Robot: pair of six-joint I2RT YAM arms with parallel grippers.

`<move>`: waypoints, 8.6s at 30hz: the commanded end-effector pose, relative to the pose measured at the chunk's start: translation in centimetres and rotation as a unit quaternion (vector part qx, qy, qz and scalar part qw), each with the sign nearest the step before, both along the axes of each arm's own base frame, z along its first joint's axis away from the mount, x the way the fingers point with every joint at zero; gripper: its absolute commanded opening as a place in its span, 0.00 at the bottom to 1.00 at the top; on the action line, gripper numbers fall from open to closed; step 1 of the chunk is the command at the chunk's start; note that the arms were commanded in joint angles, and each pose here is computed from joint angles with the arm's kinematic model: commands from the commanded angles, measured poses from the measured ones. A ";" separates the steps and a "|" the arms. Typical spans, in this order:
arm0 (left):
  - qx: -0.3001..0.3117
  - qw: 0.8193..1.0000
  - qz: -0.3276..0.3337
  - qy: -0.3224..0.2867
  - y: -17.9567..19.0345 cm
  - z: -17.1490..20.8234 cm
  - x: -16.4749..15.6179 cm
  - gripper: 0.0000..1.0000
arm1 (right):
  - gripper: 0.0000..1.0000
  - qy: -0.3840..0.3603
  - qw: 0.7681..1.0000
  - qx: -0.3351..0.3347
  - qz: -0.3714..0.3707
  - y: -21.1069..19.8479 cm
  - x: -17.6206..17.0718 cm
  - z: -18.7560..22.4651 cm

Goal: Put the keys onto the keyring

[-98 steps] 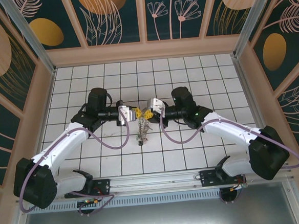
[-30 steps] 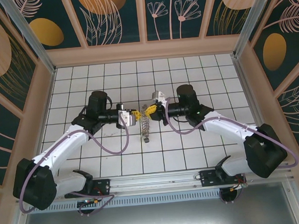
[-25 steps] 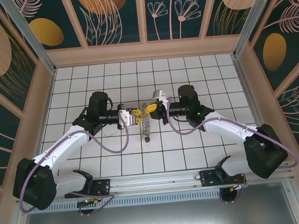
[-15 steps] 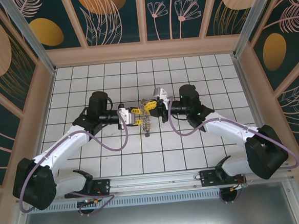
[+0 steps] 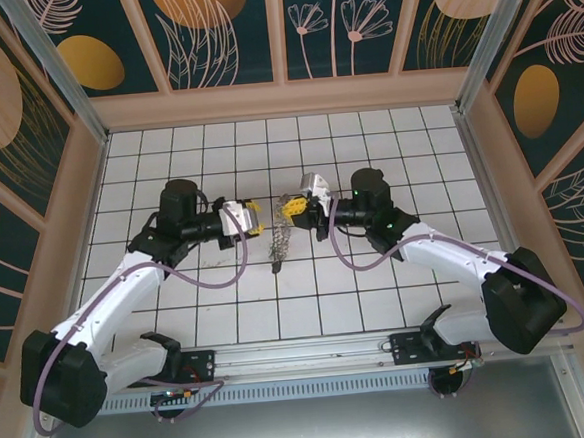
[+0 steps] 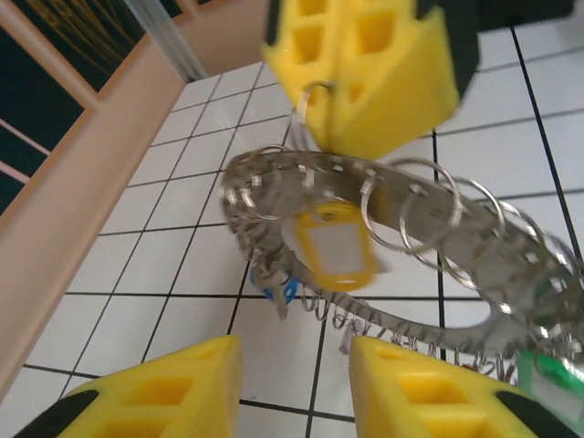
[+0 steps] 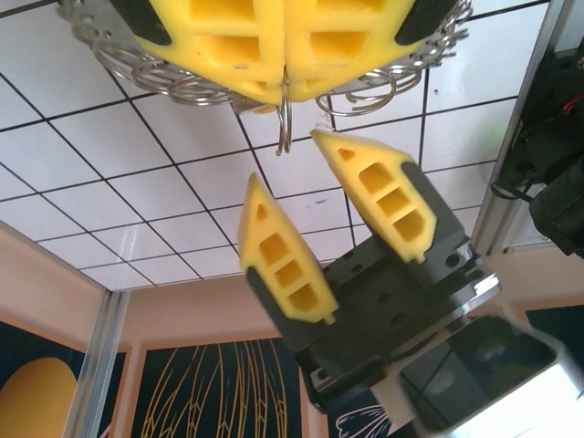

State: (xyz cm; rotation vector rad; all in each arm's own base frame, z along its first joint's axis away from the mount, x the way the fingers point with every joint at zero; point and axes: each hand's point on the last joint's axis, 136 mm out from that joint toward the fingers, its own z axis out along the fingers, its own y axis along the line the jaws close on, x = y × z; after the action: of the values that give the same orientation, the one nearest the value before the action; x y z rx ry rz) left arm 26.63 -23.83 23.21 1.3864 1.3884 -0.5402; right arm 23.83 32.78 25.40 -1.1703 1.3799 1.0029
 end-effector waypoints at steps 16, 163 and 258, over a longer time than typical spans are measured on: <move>-0.102 0.985 -0.106 0.090 -3.1 3.6 -1.1 0.29 | 0.00 -0.070 0.997 0.016 0.008 1.1 -0.3 2.5; 0.065 0.994 -0.079 0.043 -2.0 2.1 -0.3 0.00 | 0.15 -0.141 0.979 -0.138 0.053 3.6 1.3 -1.5; 0.021 0.996 -0.063 0.056 -1.6 2.4 0.3 0.00 | 0.21 -0.115 0.986 -0.103 0.057 3.2 0.8 -0.4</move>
State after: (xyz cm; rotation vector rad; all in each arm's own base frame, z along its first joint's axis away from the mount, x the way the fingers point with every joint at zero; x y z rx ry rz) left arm 26.79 -24.84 23.42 1.5153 1.4967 -0.6562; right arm 25.14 35.30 23.59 -1.4778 1.3231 0.7501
